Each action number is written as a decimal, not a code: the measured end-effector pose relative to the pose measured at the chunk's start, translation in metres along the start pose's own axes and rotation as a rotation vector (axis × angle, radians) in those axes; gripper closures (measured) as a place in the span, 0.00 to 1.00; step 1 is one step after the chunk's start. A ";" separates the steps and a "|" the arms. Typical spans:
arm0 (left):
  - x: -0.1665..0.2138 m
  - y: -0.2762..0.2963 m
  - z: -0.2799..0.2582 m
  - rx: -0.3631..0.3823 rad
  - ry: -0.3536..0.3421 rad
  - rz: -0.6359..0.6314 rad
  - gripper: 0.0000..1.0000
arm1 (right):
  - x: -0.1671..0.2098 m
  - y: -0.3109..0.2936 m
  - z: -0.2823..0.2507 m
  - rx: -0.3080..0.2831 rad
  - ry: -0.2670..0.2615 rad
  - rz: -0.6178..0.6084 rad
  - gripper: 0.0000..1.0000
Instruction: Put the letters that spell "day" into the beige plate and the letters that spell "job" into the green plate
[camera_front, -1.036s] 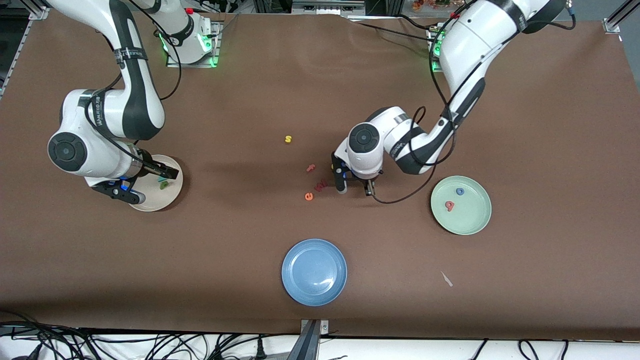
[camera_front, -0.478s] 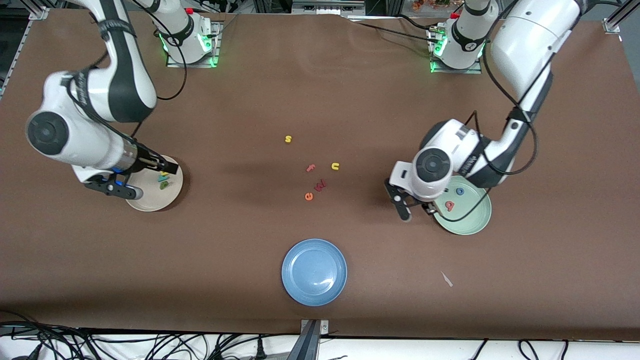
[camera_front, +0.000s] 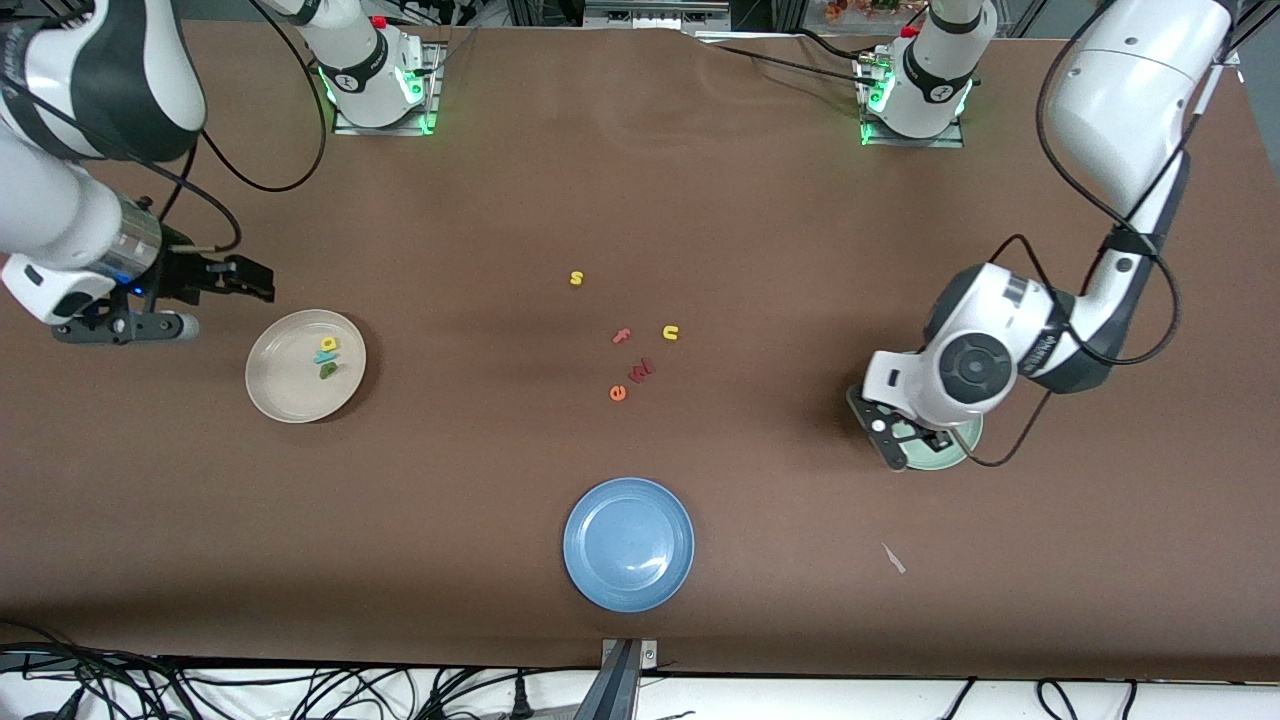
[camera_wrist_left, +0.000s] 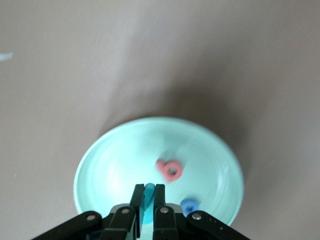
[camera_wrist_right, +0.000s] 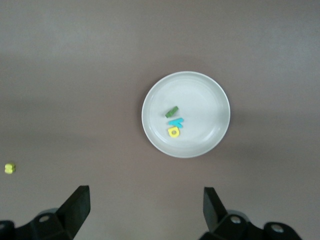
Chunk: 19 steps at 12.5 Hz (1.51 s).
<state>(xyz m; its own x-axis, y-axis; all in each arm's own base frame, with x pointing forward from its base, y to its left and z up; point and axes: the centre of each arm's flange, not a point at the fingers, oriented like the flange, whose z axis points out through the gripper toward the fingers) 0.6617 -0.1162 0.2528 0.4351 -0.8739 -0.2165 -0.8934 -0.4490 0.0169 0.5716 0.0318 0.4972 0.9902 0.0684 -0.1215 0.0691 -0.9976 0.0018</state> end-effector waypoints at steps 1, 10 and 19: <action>-0.011 -0.008 0.005 -0.009 -0.001 -0.002 0.92 | -0.008 -0.004 -0.010 -0.007 -0.006 -0.013 0.00; -0.024 -0.018 0.064 -0.057 -0.023 0.001 0.92 | -0.050 0.021 -0.088 -0.011 0.028 0.026 0.00; -0.025 -0.016 0.070 -0.060 -0.028 0.013 0.46 | -0.040 0.019 -0.100 -0.014 0.027 0.023 0.00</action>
<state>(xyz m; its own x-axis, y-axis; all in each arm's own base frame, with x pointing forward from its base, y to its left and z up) 0.6574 -0.0742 0.1893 0.4198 -0.8744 -0.2434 -0.8901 -0.4491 0.0778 0.5451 0.0111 0.6010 0.9945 0.0460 -0.0945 0.0480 -0.9987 0.0185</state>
